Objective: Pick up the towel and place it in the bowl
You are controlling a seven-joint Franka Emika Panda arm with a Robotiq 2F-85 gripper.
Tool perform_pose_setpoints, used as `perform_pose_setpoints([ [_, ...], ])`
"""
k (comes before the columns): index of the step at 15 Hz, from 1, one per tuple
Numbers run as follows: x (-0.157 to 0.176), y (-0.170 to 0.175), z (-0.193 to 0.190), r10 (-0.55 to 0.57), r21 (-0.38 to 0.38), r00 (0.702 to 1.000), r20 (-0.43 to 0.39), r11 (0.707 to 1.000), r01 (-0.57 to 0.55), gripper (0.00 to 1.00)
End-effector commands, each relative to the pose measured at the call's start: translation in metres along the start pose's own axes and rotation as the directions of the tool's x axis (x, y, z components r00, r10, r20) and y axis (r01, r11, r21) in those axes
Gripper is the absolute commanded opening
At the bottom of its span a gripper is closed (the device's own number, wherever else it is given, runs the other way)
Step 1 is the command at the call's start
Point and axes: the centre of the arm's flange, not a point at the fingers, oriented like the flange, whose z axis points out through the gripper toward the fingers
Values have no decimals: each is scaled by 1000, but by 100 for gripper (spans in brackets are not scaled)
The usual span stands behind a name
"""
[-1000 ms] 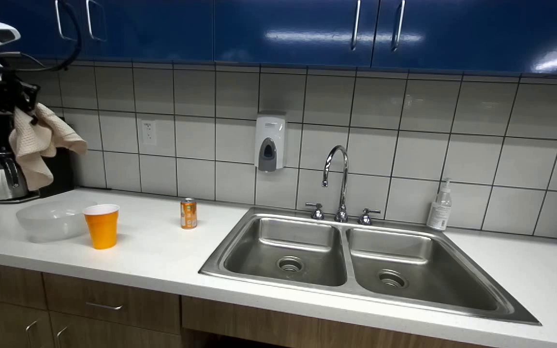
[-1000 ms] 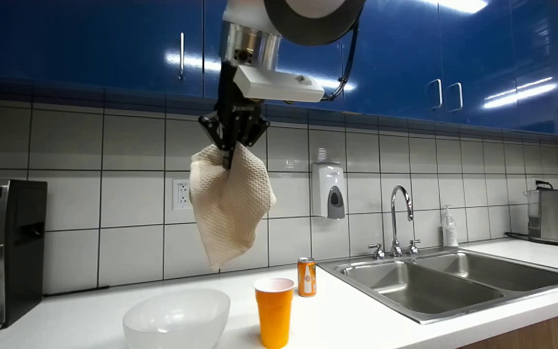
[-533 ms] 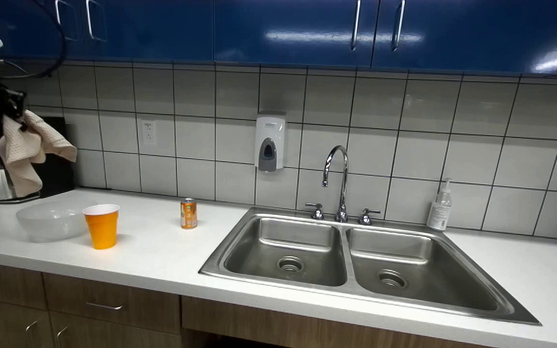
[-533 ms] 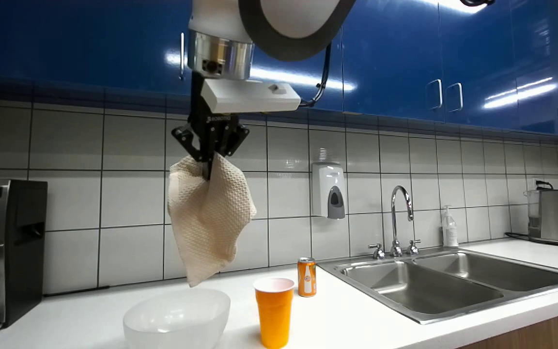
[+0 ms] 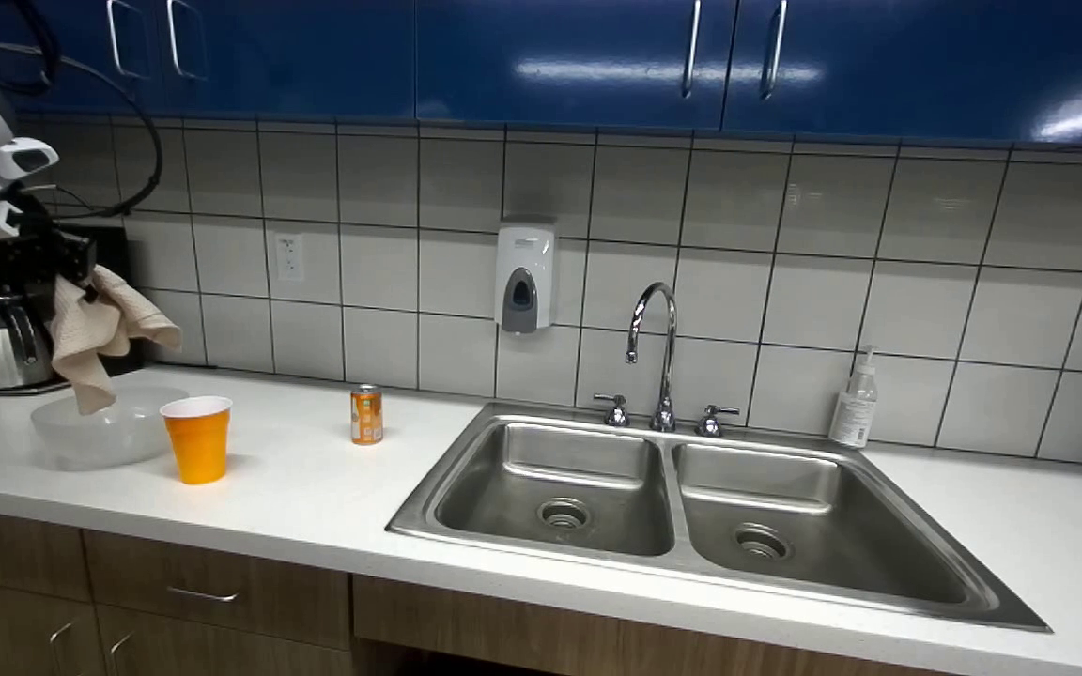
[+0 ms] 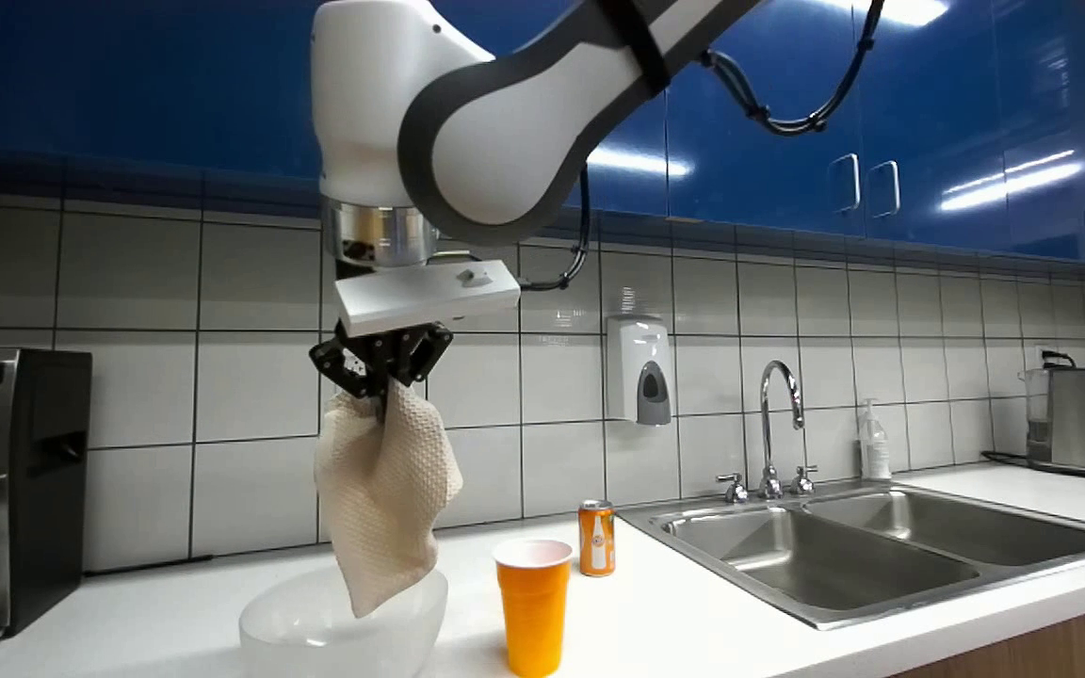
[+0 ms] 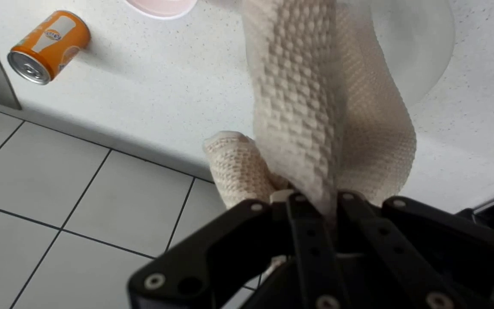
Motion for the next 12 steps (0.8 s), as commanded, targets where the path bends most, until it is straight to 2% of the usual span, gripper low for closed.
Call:
perform_pose_setpoints([
  [1, 28, -26, 12, 29, -19, 1000, 13, 999, -29, 1],
  [5, 30, -42, 33, 19, -27, 999, 35, 999, -18, 1],
  [12, 13, -45, 71, 40, -27, 992, 120, 999, -37, 1],
])
